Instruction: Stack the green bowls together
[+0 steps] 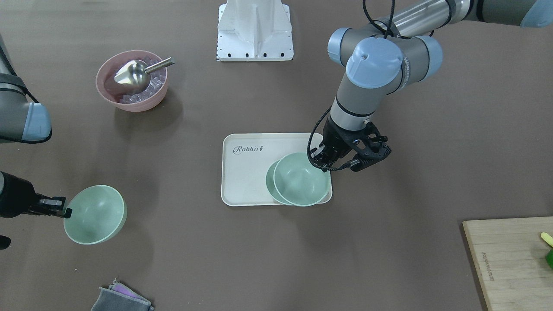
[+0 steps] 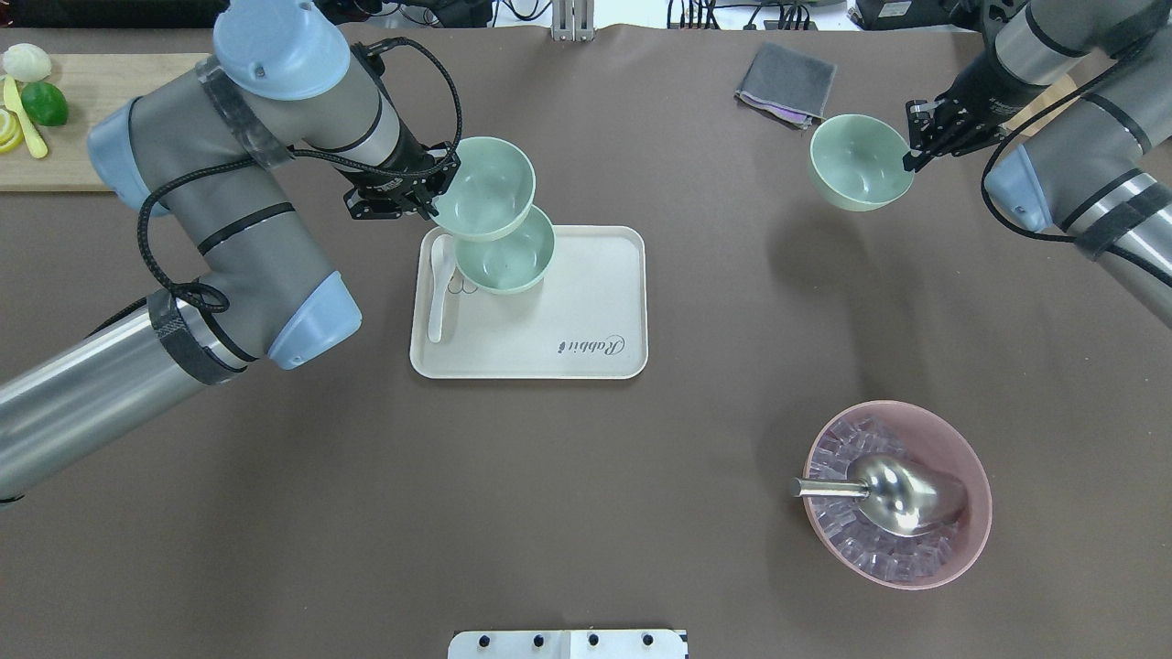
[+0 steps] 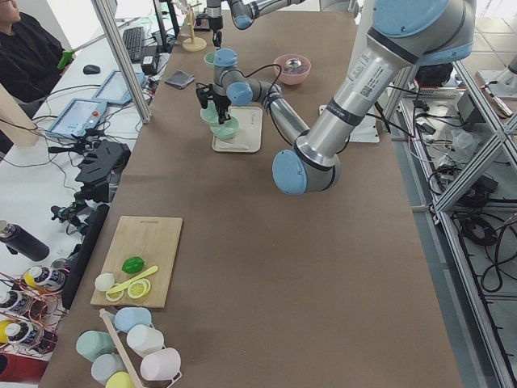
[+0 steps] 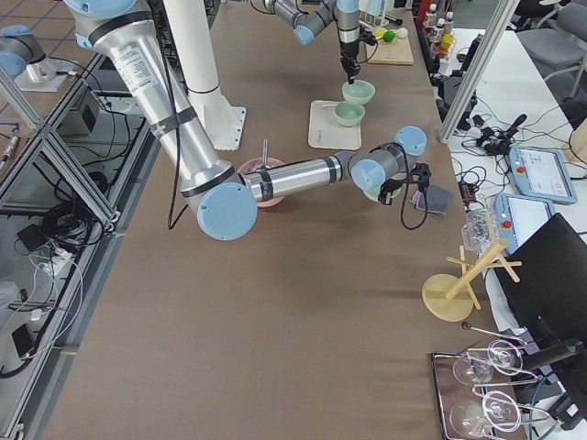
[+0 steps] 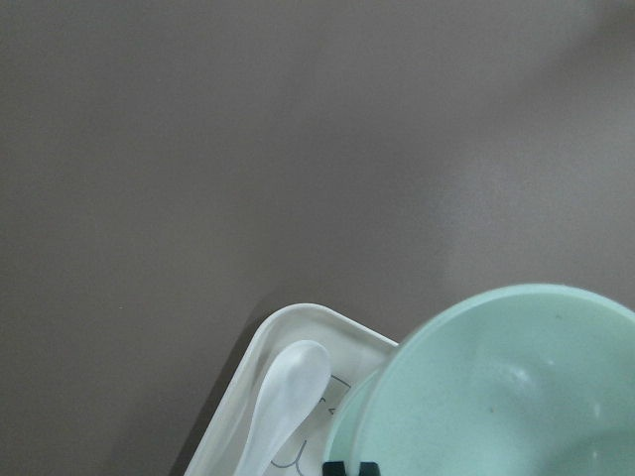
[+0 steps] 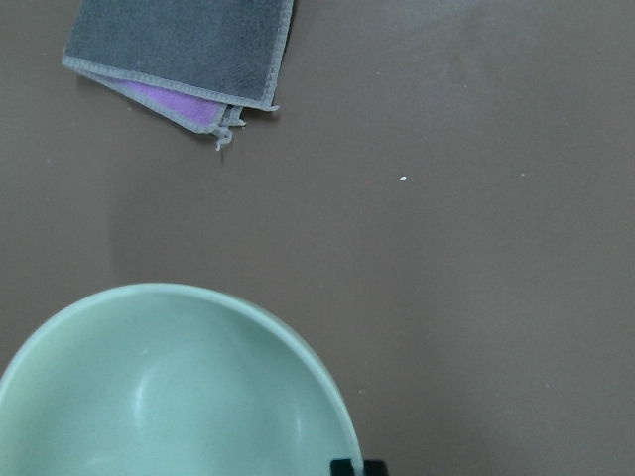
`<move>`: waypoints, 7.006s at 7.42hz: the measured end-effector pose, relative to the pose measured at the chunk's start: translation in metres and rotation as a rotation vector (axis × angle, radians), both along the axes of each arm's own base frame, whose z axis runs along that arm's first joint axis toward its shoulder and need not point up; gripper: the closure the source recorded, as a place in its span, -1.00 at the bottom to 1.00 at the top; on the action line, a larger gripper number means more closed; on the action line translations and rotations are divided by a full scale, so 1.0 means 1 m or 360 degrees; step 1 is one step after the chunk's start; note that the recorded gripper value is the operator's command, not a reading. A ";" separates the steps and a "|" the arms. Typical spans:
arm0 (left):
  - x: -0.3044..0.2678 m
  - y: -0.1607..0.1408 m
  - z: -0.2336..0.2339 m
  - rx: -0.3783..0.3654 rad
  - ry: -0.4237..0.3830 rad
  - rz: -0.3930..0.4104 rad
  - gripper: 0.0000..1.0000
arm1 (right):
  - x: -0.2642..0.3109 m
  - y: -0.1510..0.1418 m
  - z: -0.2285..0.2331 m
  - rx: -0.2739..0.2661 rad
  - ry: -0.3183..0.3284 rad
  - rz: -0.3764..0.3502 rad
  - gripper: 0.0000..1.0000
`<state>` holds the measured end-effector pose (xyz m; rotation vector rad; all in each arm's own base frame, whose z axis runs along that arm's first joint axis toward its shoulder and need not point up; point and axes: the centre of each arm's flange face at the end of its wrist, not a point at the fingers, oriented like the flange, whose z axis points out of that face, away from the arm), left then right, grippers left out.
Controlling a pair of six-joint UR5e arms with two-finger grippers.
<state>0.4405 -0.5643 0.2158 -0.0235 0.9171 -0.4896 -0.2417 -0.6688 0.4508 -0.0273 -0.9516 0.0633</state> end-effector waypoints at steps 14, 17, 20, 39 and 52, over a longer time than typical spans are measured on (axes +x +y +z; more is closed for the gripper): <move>0.041 0.023 0.000 -0.0047 -0.0129 0.0155 1.00 | 0.002 0.003 -0.004 0.0017 -0.0007 0.0003 1.00; 0.046 0.024 0.000 -0.0047 -0.0128 0.0164 1.00 | 0.002 0.004 -0.003 0.0015 -0.0005 0.0002 1.00; 0.053 0.020 0.005 -0.0032 -0.0112 0.0166 1.00 | 0.002 0.004 -0.003 0.0016 -0.0005 0.0001 1.00; 0.050 0.004 0.016 0.0038 -0.0078 0.0162 1.00 | 0.003 0.004 0.000 0.0019 0.0007 0.0008 1.00; 0.053 0.002 0.019 0.0047 -0.0051 0.0171 1.00 | 0.003 0.004 0.000 0.0021 0.0009 0.0006 1.00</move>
